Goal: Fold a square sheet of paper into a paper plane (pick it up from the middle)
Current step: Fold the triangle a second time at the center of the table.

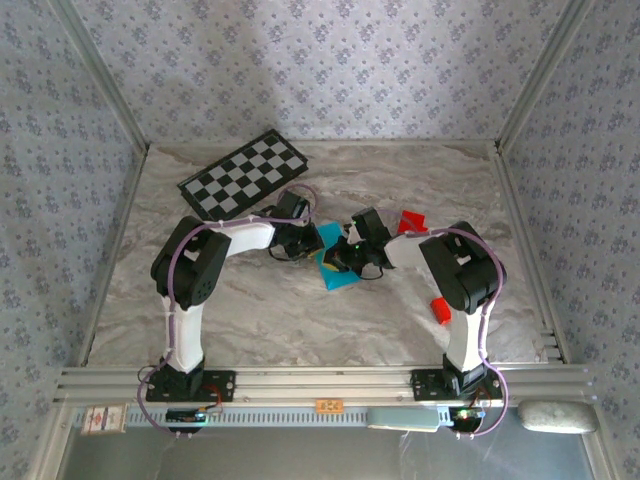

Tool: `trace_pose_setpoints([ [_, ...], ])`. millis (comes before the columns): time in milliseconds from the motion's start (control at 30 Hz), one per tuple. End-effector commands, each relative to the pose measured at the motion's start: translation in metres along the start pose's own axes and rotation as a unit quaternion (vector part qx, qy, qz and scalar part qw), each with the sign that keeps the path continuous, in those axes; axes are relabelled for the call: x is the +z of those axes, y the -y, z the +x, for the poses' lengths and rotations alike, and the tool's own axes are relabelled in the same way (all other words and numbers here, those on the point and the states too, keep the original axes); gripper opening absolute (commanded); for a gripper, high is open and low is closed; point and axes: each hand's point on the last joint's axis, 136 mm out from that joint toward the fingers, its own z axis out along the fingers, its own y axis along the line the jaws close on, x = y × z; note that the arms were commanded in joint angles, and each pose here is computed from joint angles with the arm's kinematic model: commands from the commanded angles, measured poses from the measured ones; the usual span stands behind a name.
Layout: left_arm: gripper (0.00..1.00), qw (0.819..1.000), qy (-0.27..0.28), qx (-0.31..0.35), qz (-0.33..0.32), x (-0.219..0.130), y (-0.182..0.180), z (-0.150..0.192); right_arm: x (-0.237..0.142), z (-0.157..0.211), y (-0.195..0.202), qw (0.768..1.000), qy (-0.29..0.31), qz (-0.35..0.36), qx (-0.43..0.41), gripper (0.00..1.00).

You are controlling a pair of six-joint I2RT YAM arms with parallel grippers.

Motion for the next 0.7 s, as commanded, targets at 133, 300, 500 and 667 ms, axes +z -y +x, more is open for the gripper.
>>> trace_pose_setpoints([
  [133, 0.12, 0.999, -0.020, -0.013, -0.033, 0.0099, -0.0199, 0.0134, 0.0027, -0.0002, 0.0129, 1.000, 0.000, 0.009, 0.017, 0.00],
  [300, 0.12, 0.999, -0.019, -0.013, -0.032, 0.0097, -0.0195, 0.0135, 0.0038, 0.0006, 0.0170, 1.000, 0.000, 0.015, 0.018, 0.00],
  [500, 0.12, 0.999, -0.020, -0.013, -0.033, 0.0099, -0.0196, 0.0146, 0.0058, 0.0003, 0.0178, 1.000, -0.002, 0.014, 0.020, 0.00],
  [667, 0.12, 0.999, -0.020, -0.013, -0.031, 0.0093, -0.0190, 0.0139, 0.0070, 0.0007, 0.0182, 1.000, -0.003, 0.015, 0.020, 0.00],
])
